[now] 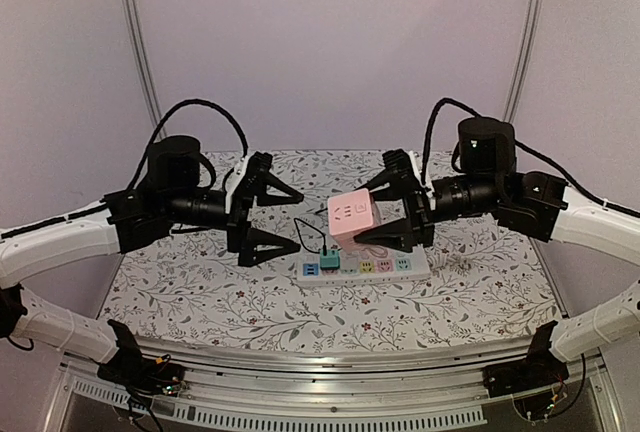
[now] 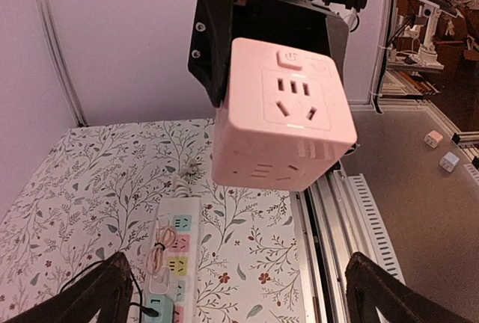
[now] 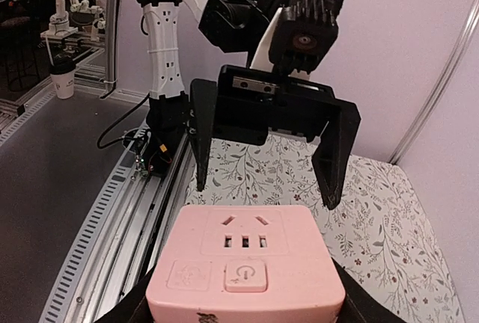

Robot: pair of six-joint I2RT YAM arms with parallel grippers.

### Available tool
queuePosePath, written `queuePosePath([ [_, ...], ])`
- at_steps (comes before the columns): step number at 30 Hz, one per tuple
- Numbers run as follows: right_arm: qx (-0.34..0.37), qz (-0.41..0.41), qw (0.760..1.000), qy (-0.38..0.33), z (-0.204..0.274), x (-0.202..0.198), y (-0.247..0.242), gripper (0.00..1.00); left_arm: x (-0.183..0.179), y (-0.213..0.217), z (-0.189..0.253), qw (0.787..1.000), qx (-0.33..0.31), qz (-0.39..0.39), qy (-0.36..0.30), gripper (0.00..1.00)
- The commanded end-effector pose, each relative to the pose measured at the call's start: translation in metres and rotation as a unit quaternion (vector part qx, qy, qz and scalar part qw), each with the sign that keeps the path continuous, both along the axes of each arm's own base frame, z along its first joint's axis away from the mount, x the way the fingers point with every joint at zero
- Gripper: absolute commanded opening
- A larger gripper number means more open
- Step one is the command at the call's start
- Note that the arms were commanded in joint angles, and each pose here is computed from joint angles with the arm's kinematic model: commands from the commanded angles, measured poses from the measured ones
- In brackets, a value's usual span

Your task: Insert the plug

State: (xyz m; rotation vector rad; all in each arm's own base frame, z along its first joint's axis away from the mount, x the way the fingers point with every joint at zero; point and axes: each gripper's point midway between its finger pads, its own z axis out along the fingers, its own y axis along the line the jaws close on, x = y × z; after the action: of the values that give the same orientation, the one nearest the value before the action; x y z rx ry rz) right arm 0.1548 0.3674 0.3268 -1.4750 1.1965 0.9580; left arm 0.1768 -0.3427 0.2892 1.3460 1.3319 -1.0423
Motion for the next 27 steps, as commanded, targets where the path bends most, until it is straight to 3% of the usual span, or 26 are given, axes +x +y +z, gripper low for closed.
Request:
queuePosePath([
  [1, 0.046, 0.092, 0.991, -0.087, 0.029, -0.019, 0.007, 0.00, -0.014, -0.012, 0.005, 0.999, 0.018, -0.029, 0.025, 0.99],
  [9, 0.058, 0.076, 0.991, -0.095, 0.035, -0.010, 0.015, 0.00, -0.031, -0.037, 0.016, 0.998, -0.002, -0.054, -0.044, 0.99],
  [16, 0.071, 0.058, 0.992, -0.084, 0.038, -0.002, 0.019, 0.00, -0.011, -0.053, 0.036, 0.990, -0.062, 0.020, -0.125, 0.99],
  [25, 0.083, 0.048, 0.992, -0.087, 0.043, 0.001, 0.019, 0.00, -0.025, -0.057, 0.029, 0.986, -0.067, -0.021, -0.153, 0.62],
  [27, 0.082, 0.044, 0.992, -0.088, 0.043, 0.002, 0.019, 0.00, -0.027, -0.057, 0.032, 0.984, -0.071, -0.026, -0.160, 0.60],
])
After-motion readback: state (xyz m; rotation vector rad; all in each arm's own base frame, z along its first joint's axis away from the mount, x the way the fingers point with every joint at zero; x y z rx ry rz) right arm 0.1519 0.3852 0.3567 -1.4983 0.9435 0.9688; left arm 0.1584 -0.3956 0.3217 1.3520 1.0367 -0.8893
